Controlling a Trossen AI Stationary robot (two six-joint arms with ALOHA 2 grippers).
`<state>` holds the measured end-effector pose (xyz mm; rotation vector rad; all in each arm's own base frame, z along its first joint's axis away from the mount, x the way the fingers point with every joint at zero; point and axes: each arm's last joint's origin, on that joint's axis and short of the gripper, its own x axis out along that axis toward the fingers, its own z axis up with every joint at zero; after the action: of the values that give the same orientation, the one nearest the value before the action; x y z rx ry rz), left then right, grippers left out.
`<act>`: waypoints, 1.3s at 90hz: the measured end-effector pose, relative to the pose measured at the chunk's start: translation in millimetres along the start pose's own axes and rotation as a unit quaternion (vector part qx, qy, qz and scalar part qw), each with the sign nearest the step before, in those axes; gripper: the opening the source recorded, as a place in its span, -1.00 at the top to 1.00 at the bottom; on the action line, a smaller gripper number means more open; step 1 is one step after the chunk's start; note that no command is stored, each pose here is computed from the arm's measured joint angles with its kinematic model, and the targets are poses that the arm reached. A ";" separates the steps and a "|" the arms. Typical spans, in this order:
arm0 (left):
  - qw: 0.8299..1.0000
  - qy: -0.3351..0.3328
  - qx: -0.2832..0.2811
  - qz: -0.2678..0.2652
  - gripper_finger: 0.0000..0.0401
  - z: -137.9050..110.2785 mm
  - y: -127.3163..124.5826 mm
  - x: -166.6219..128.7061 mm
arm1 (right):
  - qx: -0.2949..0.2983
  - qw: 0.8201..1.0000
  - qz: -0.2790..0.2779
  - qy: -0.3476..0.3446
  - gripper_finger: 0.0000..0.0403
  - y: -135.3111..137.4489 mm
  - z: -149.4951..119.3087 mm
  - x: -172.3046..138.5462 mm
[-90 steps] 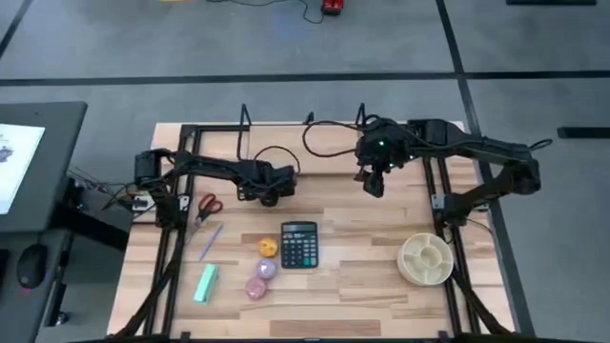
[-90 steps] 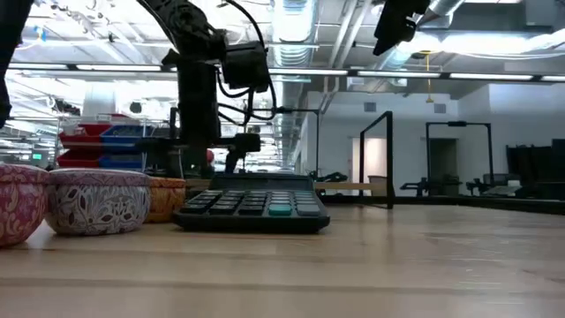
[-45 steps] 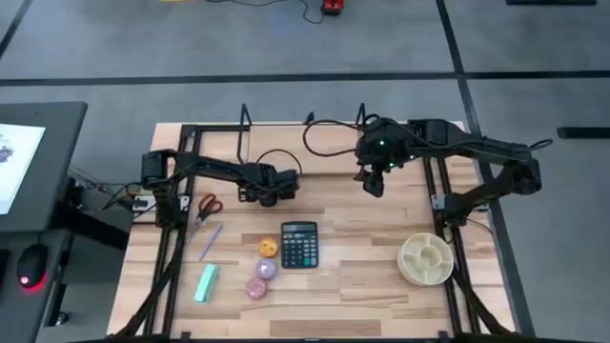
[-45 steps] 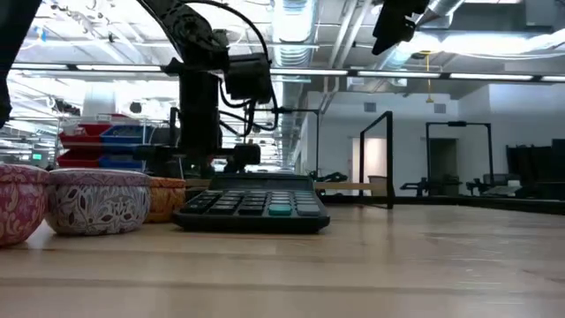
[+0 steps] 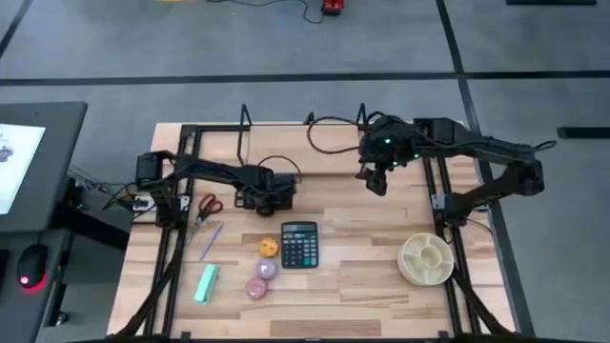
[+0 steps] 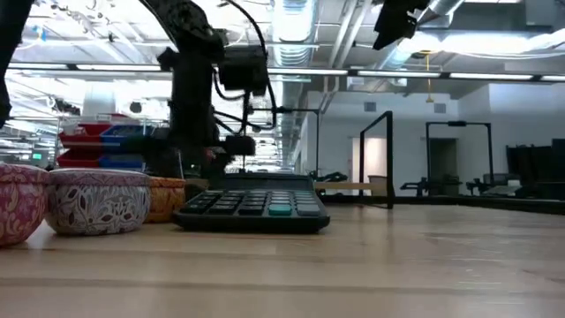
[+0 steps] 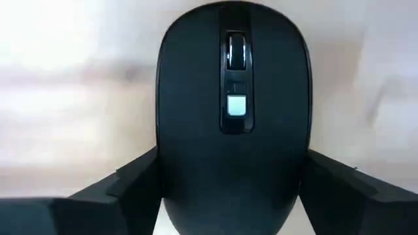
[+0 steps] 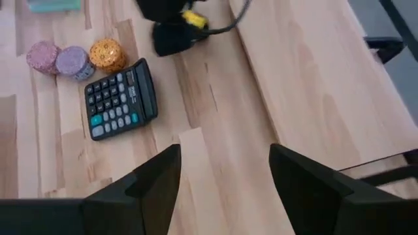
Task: Stock shelves
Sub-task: Remove the black mouse from the bottom left of the shelf
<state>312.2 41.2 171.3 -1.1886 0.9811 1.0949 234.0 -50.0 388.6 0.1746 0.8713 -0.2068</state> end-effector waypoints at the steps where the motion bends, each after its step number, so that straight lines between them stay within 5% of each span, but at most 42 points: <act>1: 1.000 0.001 0.001 -0.004 -0.35 -0.8 -0.1 -2.3 | 0.001 1.000 0.000 -0.003 -0.11 -0.4 -0.6 -2.2; 28: 0.989 0.019 -0.002 -0.145 -0.35 -38.1 -6.8 -78.2 | 0.023 0.994 -0.029 -0.105 -0.11 -17.5 -23.6 -71.1; 55: 0.963 -0.061 -0.004 -0.263 -0.35 -59.5 -71.9 -140.4 | 0.045 0.983 -0.065 -0.163 -0.11 -28.3 -40.3 -105.3; 86: 0.949 -0.086 0.072 -0.295 -0.35 -74.3 -167.9 -126.3 | 0.083 0.981 -0.072 -0.162 -0.11 -27.4 -49.8 -113.7; 117: 0.948 -0.081 0.093 -0.292 -0.35 -131.1 -213.6 -70.4 | 0.128 0.972 -0.094 -0.175 -0.11 -28.1 -52.9 -118.7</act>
<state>505.0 -105.8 266.2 -1.1120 0.5332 0.5993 113.6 -51.8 444.8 0.2861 0.5057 -0.5121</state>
